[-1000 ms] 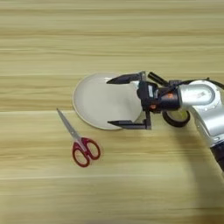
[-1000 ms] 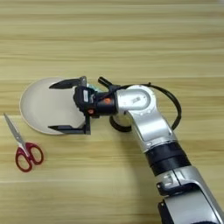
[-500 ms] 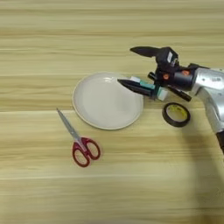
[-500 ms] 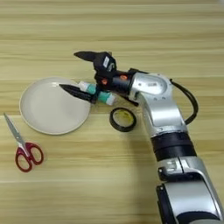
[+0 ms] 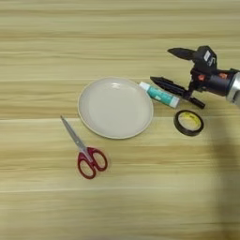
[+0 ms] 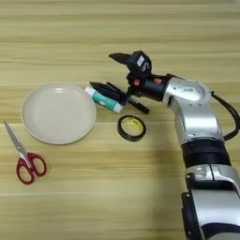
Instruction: Move the objects on the table
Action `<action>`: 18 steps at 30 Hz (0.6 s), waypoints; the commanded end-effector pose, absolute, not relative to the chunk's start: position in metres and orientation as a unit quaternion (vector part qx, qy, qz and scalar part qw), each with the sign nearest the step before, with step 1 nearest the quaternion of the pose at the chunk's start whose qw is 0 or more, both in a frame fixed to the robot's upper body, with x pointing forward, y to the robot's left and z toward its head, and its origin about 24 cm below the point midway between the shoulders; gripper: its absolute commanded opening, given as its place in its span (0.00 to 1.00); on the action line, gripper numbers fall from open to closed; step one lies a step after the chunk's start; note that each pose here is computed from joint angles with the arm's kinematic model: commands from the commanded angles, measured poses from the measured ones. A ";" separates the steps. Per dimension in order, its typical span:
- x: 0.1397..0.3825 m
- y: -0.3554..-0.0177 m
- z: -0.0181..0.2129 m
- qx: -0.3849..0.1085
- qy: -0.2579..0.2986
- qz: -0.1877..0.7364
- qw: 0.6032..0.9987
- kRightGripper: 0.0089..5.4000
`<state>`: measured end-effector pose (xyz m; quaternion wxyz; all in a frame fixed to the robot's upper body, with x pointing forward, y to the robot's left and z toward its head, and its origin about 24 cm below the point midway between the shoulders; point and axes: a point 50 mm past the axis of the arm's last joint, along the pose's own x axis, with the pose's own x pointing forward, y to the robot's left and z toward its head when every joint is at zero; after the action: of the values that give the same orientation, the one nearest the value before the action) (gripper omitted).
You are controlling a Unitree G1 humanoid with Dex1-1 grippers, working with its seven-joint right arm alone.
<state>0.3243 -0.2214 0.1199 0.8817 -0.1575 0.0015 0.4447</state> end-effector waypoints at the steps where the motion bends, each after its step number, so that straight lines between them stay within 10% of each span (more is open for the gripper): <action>1: 0.334 -0.232 0.156 -0.220 -0.043 0.419 0.880 1.00; 18: 0.346 -0.244 0.131 -0.257 0.017 0.390 0.884 1.00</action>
<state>0.3285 -0.2415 0.0879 0.8788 -0.2111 0.0768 0.4209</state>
